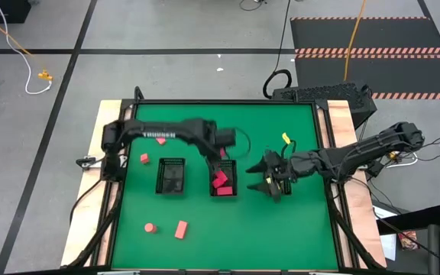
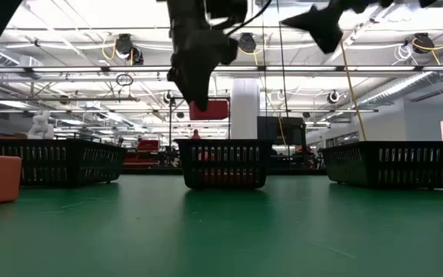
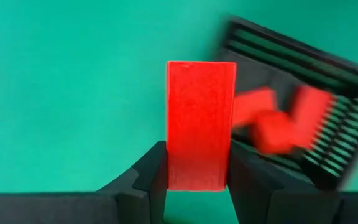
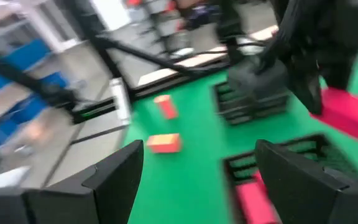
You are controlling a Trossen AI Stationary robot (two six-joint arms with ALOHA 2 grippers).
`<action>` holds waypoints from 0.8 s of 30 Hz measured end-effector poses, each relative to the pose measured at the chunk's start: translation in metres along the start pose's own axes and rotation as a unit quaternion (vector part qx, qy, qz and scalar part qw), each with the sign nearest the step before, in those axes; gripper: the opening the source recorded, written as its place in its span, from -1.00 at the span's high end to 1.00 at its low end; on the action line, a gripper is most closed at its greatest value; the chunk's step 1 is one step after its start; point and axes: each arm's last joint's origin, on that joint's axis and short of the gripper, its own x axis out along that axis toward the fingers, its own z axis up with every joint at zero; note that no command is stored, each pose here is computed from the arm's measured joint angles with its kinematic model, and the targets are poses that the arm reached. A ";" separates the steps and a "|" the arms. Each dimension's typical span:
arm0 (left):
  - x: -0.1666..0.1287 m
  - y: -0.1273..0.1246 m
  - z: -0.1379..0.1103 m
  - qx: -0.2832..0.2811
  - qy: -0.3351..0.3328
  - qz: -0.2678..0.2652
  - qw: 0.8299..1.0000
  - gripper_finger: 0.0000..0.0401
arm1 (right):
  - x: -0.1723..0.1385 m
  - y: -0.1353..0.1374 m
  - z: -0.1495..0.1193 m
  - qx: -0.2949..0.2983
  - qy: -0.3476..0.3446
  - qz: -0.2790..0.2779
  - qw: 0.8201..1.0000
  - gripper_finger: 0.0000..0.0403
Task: Sort & place blocks by color
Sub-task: Put the red block into the middle black basket, then put the orange block into the left black basket
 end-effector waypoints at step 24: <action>-0.022 -0.028 -0.035 0.000 0.068 0.039 0.997 -0.93 | -0.016 0.062 -0.019 -0.096 -0.062 0.036 0.993 -0.49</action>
